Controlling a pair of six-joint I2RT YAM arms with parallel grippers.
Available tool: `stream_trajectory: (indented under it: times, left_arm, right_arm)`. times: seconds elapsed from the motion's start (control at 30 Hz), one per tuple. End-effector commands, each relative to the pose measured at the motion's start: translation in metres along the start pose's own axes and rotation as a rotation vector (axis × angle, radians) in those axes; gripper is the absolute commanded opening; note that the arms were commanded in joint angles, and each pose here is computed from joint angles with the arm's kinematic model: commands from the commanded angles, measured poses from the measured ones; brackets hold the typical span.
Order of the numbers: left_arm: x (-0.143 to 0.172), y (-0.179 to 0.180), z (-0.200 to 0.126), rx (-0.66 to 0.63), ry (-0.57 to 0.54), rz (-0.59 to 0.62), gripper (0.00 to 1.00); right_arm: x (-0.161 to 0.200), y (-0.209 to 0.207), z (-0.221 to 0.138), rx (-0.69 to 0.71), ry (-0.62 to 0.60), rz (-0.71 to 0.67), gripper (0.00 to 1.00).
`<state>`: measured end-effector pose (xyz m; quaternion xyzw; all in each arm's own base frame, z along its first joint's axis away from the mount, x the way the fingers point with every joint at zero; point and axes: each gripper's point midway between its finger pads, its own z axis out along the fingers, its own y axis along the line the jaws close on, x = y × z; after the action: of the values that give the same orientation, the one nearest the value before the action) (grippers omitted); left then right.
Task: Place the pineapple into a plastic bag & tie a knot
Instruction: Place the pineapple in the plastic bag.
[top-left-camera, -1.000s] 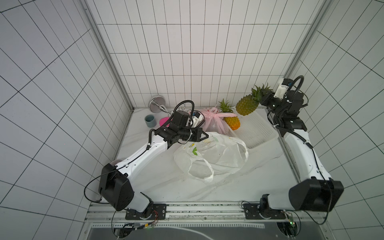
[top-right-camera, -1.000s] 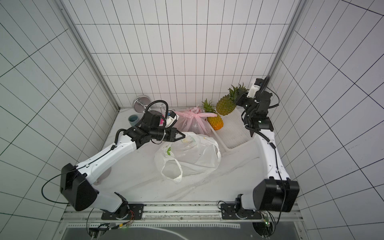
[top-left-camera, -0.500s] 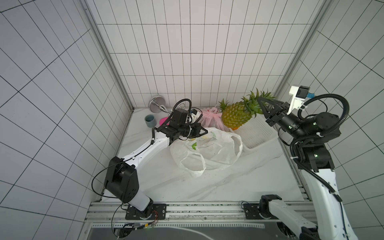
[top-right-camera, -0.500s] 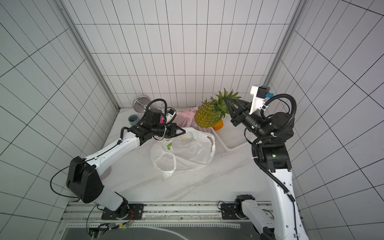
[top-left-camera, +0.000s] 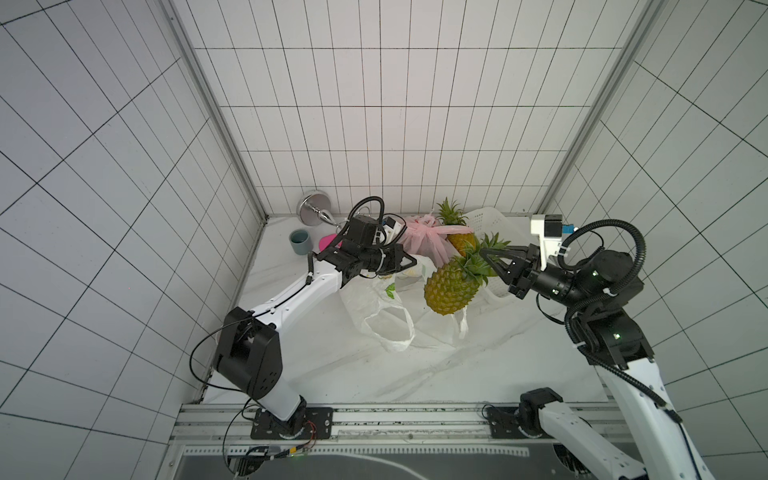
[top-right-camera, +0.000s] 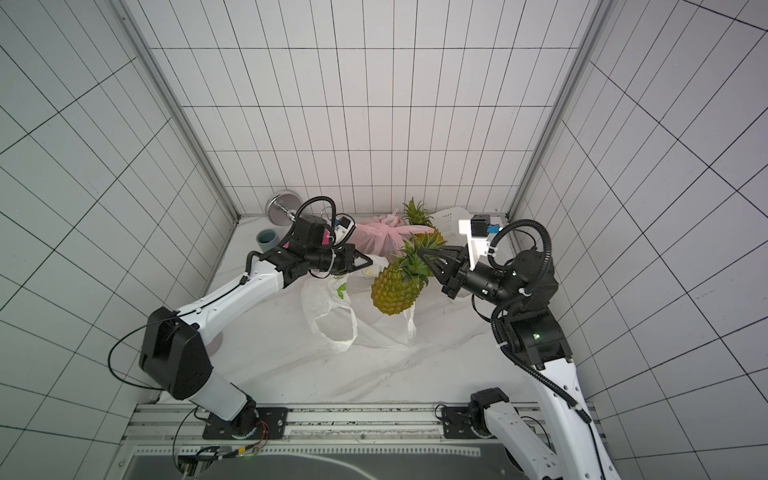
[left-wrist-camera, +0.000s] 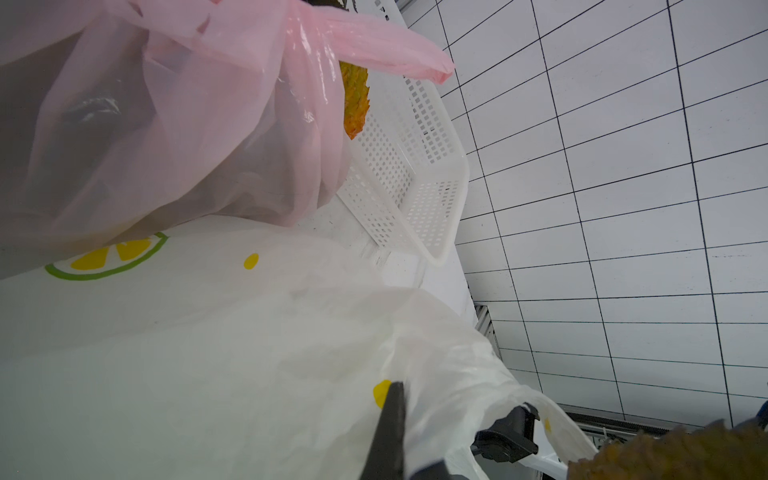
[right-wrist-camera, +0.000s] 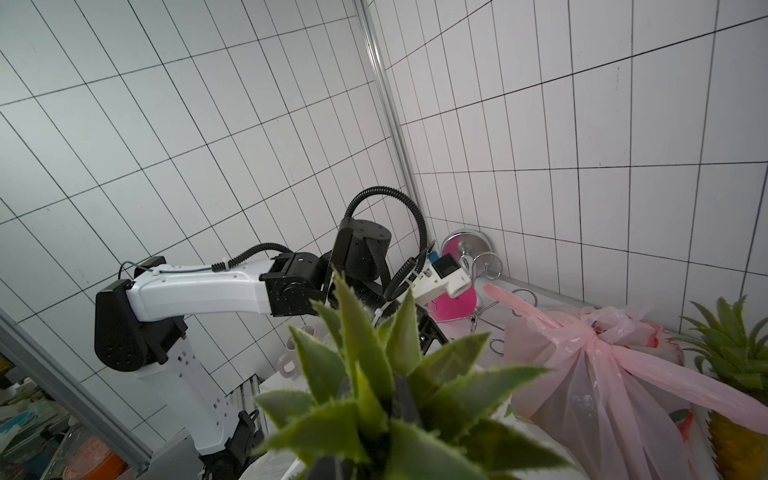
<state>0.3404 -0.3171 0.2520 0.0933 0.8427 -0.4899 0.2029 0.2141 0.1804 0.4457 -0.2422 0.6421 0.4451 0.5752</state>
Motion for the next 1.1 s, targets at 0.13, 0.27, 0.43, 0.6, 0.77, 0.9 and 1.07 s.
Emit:
stream_trajectory:
  times: [0.13, 0.27, 0.43, 0.6, 0.77, 0.9, 1.07]
  left_arm:
    - [-0.015, -0.011, 0.0, 0.018, -0.035, 0.018, 0.0]
    - [-0.012, -0.013, 0.0, 0.034, -0.021, 0.02, 0.0]
    - [-0.002, -0.022, -0.006, 0.05, -0.011, 0.03, 0.0]
    - [0.009, -0.04, -0.022, 0.074, -0.018, 0.047, 0.0]
    - [0.016, -0.059, -0.045, 0.093, -0.042, 0.074, 0.0]
    - [0.021, -0.069, -0.06, 0.111, -0.061, 0.09, 0.0]
    - [0.029, -0.07, -0.069, 0.111, -0.067, 0.085, 0.0]
  right_arm:
    - [0.032, -0.03, 0.024, 0.153, 0.06, -0.117, 0.0]
    - [0.019, -0.059, 0.02, 0.34, 0.043, -0.172, 0.0]
    - [0.011, -0.087, 0.014, 0.509, 0.054, -0.219, 0.0]
    - [0.006, -0.08, 0.026, 0.444, 0.022, -0.197, 0.0]
    - [0.001, -0.08, 0.041, 0.407, -0.009, -0.168, 0.0]
    - [-0.002, -0.08, 0.061, 0.372, -0.022, -0.155, 0.0]
    - [-0.004, -0.087, 0.09, 0.35, -0.035, -0.139, 0.0]
